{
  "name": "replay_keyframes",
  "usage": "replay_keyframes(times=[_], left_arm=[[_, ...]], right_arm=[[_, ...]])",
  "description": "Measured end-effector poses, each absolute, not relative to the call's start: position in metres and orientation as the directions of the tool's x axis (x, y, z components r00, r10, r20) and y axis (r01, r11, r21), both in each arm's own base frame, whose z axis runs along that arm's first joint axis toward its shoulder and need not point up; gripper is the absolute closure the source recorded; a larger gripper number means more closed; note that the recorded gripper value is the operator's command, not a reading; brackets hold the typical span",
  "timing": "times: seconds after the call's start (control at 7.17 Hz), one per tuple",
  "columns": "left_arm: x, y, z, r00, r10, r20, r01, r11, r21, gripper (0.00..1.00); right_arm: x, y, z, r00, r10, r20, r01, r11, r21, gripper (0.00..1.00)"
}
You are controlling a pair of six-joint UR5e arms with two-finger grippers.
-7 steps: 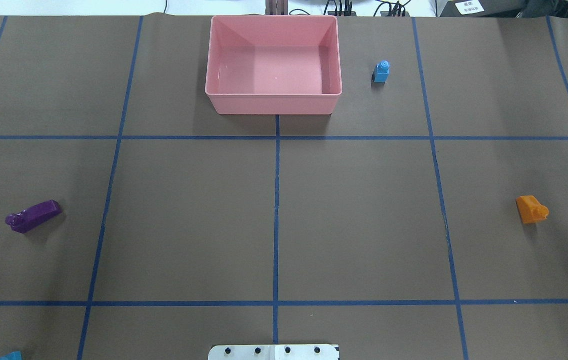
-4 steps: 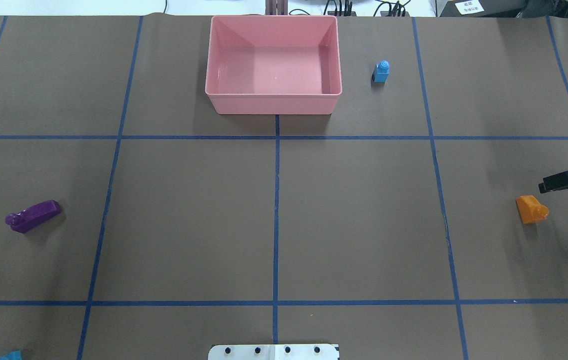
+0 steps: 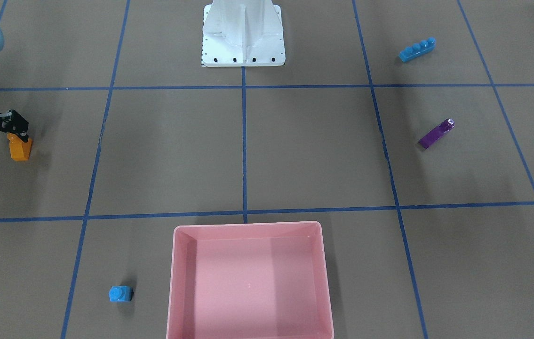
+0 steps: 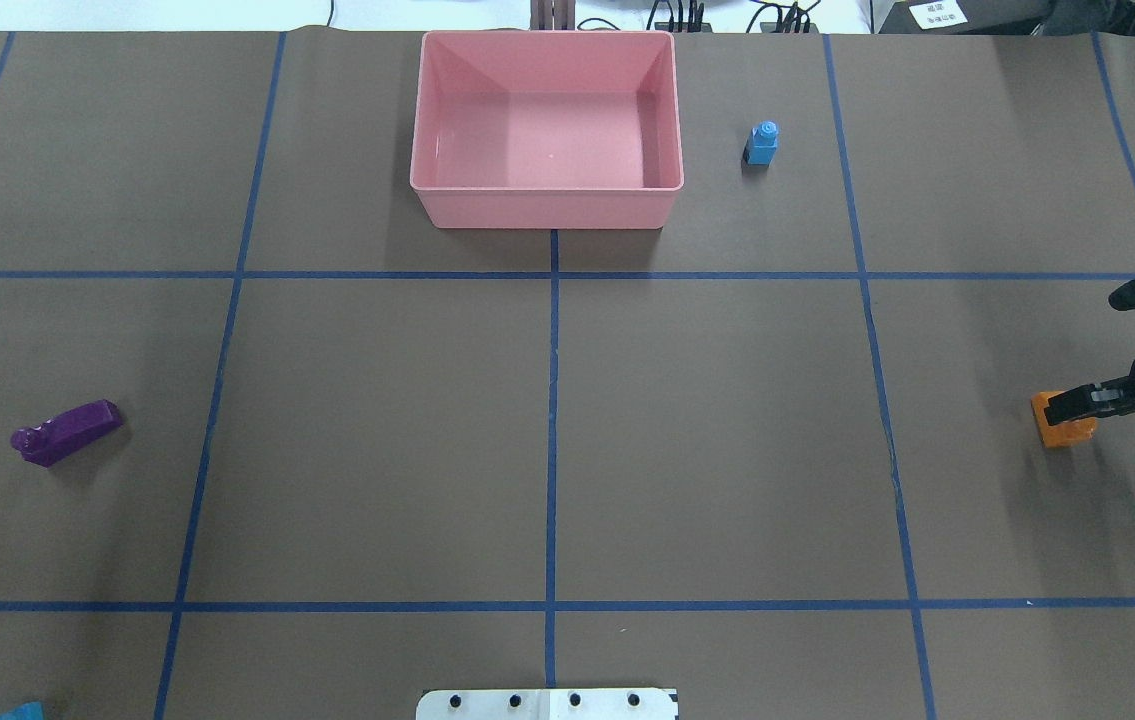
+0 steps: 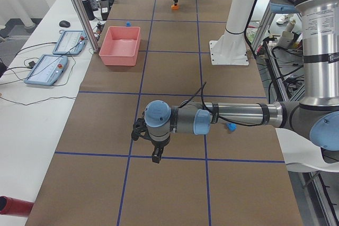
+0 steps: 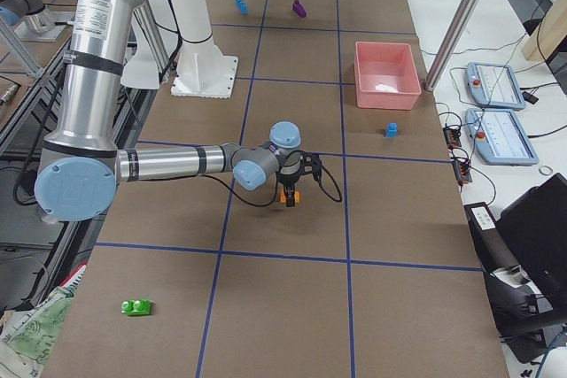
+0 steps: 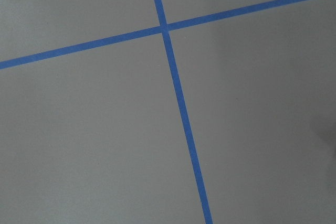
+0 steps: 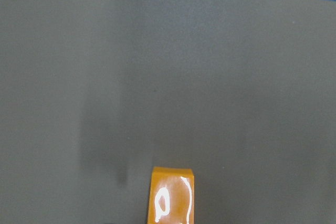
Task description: Put all blocks into box
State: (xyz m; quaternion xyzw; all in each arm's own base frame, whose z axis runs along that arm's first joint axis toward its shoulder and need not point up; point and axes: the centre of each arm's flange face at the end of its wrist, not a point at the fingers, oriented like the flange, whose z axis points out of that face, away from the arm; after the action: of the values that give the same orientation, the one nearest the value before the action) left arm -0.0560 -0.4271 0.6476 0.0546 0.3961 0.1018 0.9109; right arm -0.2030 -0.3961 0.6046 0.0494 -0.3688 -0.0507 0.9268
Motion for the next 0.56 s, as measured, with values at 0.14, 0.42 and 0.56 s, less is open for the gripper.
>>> replay_keyframes(times=[0.14, 0.42, 0.56], left_arm=[[-0.056, -0.4271, 0.6476, 0.666, 0.229, -0.71, -0.142, 0.973, 0.18, 0.0], [-0.056, -0.4271, 0.6474, 0.666, 0.229, -0.71, -0.142, 0.973, 0.181, 0.0], [-0.0559, -0.4271, 0.6473, 0.665, 0.229, -0.71, -0.142, 0.973, 0.181, 0.0]], right_arm=[[-0.2095, -0.3967, 0.6069, 0.723, -0.137, 0.677, 0.068, 0.99, 0.127, 0.87], [-0.2159, -0.3965, 0.6078, 0.722, -0.145, 0.677, 0.08, 0.989, 0.126, 1.0], [-0.2168, -0.3971, 0.6021, 0.717, -0.15, 0.681, 0.08, 0.988, 0.134, 1.0]])
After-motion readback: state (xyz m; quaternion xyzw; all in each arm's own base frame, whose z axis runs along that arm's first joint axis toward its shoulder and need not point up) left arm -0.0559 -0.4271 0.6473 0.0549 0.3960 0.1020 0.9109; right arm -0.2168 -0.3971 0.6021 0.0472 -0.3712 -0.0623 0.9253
